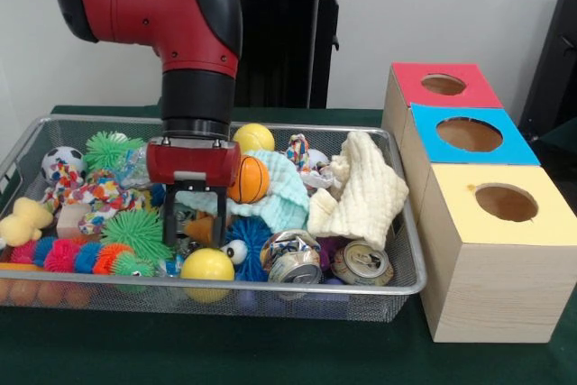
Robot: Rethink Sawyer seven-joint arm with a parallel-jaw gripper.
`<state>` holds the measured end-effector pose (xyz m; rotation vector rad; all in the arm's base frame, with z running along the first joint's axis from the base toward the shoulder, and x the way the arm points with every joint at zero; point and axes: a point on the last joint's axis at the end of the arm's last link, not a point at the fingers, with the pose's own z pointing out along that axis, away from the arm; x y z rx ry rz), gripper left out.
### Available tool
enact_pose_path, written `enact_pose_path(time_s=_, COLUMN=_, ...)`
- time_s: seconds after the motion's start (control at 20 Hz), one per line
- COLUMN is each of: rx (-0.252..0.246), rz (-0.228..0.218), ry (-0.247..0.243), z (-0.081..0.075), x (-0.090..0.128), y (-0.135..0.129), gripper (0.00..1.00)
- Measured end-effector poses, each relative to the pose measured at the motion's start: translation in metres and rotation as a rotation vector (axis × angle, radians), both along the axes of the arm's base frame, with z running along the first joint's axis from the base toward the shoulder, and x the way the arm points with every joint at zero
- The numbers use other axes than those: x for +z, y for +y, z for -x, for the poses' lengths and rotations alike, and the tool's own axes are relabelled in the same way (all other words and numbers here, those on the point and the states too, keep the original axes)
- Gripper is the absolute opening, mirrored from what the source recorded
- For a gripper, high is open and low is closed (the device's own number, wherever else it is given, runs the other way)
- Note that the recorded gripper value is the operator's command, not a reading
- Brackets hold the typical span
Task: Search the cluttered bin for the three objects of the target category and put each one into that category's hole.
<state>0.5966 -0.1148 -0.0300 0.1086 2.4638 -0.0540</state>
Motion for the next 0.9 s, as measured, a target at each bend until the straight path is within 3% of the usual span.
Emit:
enact_pose_path(time_s=0.5, rx=-0.047, rz=-0.003, ry=0.085, z=0.024, x=-0.006, y=0.004, gripper=1.00)
enact_pose_path(time_s=0.85, rx=-0.088, rz=-0.007, ry=0.143, z=0.042, x=0.010, y=0.016, gripper=1.00)
enact_pose_path(time_s=0.9, rx=-0.100, rz=-0.012, ry=0.171, z=0.050, x=0.018, y=0.020, gripper=1.00)
